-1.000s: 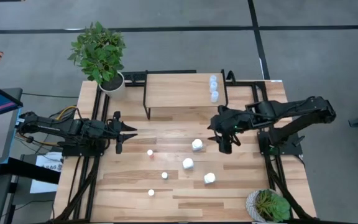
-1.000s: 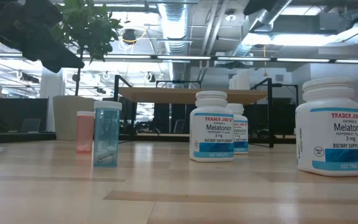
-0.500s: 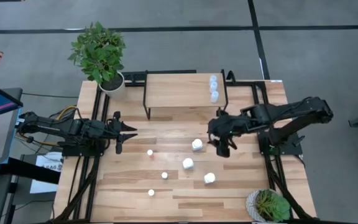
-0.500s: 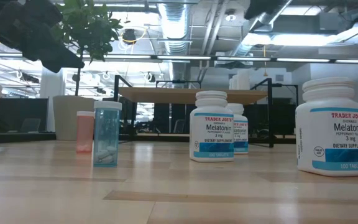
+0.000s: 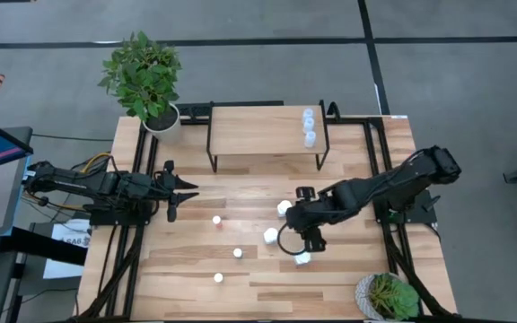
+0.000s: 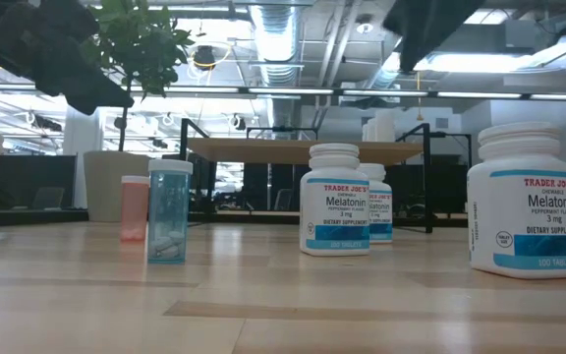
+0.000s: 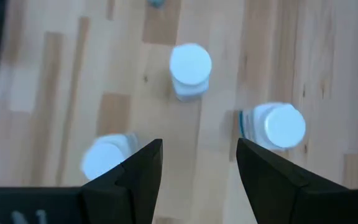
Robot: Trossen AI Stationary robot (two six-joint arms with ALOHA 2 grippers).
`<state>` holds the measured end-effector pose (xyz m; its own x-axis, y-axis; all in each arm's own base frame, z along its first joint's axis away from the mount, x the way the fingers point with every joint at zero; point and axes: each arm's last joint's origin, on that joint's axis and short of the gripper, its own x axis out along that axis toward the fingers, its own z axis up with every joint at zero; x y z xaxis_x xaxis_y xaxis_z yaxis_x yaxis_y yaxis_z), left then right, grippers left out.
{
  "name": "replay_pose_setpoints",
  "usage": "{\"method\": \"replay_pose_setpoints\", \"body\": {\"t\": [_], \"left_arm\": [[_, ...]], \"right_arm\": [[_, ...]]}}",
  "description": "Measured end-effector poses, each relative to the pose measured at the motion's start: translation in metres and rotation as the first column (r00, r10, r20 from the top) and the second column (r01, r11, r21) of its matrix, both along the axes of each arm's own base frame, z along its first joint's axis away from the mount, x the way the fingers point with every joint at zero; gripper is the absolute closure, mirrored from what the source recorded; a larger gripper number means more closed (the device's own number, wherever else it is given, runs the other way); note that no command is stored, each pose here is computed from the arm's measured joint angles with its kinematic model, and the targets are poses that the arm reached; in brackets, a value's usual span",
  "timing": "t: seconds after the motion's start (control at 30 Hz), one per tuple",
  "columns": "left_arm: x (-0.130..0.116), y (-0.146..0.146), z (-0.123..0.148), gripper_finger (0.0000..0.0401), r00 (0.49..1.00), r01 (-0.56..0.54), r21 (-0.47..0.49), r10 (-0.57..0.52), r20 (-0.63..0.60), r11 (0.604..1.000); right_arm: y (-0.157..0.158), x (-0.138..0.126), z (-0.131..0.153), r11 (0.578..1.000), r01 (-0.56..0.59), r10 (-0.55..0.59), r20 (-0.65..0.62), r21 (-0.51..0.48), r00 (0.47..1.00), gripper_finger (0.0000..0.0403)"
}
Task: Pick and place medicine bottles onto shelf by color
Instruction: Put the top white medicine bottle on the shelf
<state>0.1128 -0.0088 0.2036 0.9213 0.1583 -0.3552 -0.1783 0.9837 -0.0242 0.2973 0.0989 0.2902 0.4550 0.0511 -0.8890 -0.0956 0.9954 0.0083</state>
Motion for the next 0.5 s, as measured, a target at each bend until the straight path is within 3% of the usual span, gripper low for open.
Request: {"method": "replay_pose_setpoints", "body": {"t": [0.2,0.5], "left_arm": [[0.001,0.0,0.002,0.0312,1.0,-0.009,-0.027,0.01,0.029,1.0],[0.002,-0.001,0.004,0.0312,0.999,0.011,-0.039,-0.009,0.049,0.999]], "right_arm": [[-0.012,0.01,-0.007,0.999,-0.019,0.019,-0.011,-0.039,1.0,0.0177],[-0.051,0.021,-0.014,0.993,0.102,-0.104,-0.037,-0.062,0.994,0.015]]}}
